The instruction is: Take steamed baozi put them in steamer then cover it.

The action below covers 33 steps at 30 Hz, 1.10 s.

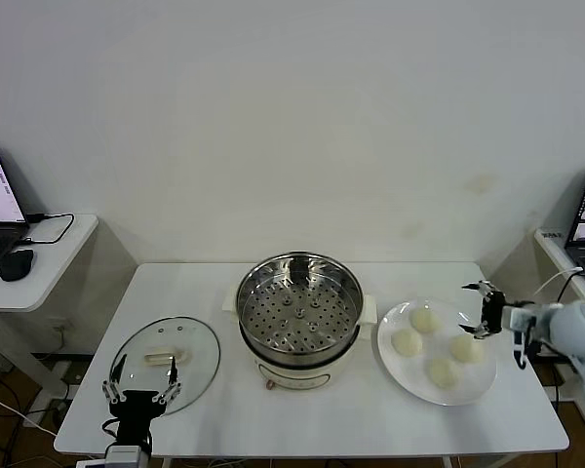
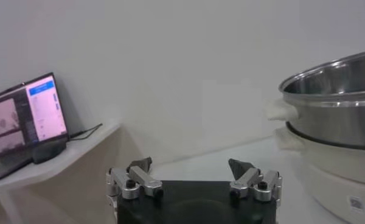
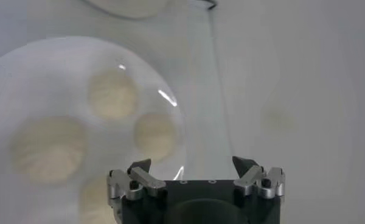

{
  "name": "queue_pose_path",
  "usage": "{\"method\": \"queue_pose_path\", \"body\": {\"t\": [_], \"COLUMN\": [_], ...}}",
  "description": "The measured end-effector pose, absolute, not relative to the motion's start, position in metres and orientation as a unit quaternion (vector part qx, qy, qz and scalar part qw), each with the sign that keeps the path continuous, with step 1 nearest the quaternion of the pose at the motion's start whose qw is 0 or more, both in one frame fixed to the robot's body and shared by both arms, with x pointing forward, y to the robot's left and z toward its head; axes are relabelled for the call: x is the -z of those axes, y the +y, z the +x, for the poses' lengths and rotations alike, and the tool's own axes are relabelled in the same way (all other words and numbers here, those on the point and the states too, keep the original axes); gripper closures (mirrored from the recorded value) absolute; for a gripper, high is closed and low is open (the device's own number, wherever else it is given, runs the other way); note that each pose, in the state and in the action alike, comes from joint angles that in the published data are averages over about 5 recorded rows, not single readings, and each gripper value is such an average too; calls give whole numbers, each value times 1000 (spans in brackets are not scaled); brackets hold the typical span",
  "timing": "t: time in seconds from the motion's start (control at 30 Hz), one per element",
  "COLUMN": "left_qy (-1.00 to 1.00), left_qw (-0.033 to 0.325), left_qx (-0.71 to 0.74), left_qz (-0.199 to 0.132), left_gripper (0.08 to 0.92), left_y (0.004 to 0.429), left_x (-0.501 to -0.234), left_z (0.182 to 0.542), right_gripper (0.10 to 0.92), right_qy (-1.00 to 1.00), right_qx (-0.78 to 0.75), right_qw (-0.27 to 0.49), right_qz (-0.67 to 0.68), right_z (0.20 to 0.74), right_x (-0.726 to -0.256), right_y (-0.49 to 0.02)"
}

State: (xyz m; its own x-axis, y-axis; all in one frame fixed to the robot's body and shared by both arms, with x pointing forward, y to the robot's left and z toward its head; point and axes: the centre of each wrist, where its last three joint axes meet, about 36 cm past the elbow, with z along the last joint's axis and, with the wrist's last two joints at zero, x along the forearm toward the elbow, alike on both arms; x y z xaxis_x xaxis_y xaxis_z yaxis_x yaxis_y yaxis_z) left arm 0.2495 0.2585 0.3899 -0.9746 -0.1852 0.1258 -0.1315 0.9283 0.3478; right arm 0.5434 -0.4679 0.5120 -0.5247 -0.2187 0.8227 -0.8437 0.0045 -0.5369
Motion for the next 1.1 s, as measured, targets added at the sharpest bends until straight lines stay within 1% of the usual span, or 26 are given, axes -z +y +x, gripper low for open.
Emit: {"method": "queue_pose_path", "body": {"t": [0.27, 0.57, 0.83, 1.1], "left_qy": [-975, -972, -971, -970], "left_qw": [78, 81, 80, 80], "left_qx": [186, 196, 200, 201], "left_qz": [92, 100, 106, 109], "left_gripper": [177, 177, 177, 177], "left_y": [263, 270, 274, 275], "left_x": [-391, -391, -393, -393], "left_z": [249, 251, 251, 251], "right_gripper": [200, 200, 200, 202], "right_qy": [-614, -582, -557, -547], "right_qx": [-576, -572, -574, -579], "right_qw": [306, 331, 352, 365], "right_qz": [445, 474, 485, 482], "right_z": [585, 622, 643, 655], "right_x": [-503, -484, -463, -453], "right_y": [-461, -436, -414, -401]}}
